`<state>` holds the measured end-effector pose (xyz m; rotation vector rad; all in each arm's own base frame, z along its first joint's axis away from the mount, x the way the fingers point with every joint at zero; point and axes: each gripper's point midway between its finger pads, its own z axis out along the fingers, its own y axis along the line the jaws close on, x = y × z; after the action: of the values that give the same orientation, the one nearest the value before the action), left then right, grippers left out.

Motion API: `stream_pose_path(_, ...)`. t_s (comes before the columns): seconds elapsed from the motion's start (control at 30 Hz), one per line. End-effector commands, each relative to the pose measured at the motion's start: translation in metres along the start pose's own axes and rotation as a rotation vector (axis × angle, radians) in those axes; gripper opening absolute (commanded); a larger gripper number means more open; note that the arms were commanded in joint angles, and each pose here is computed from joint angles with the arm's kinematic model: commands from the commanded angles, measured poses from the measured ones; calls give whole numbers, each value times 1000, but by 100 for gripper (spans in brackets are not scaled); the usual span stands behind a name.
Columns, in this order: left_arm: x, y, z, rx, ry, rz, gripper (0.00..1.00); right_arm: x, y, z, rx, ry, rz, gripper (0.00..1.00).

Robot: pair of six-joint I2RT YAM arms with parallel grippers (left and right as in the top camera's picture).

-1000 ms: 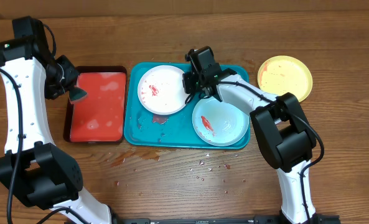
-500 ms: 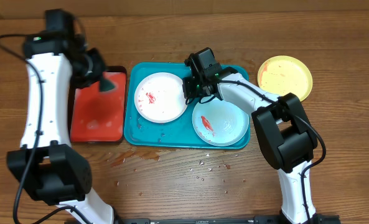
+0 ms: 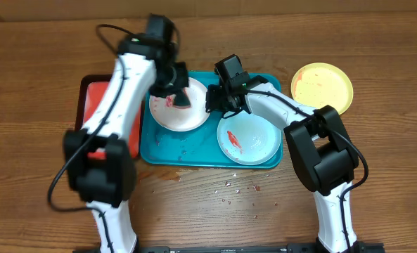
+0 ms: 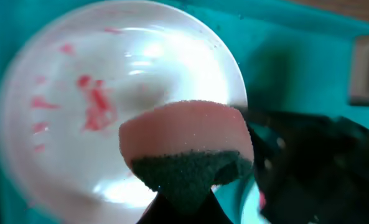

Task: Clean dirty plates on tray and stack at the side
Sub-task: 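Carry the sponge with the left gripper onto the white plate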

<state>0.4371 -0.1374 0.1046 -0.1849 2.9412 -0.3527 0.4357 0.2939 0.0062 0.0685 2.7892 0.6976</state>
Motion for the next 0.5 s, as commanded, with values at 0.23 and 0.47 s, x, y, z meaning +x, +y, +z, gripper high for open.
stream_pose_path(0.23, -7, 4, 61, -3, 37, -14, 4, 12, -12, 9, 58, 21, 24, 4)
stream_pose_path(0.47, -9, 6, 63, -7, 33, -14, 5, 5, -15, 3, 91, -2, -143, 8)
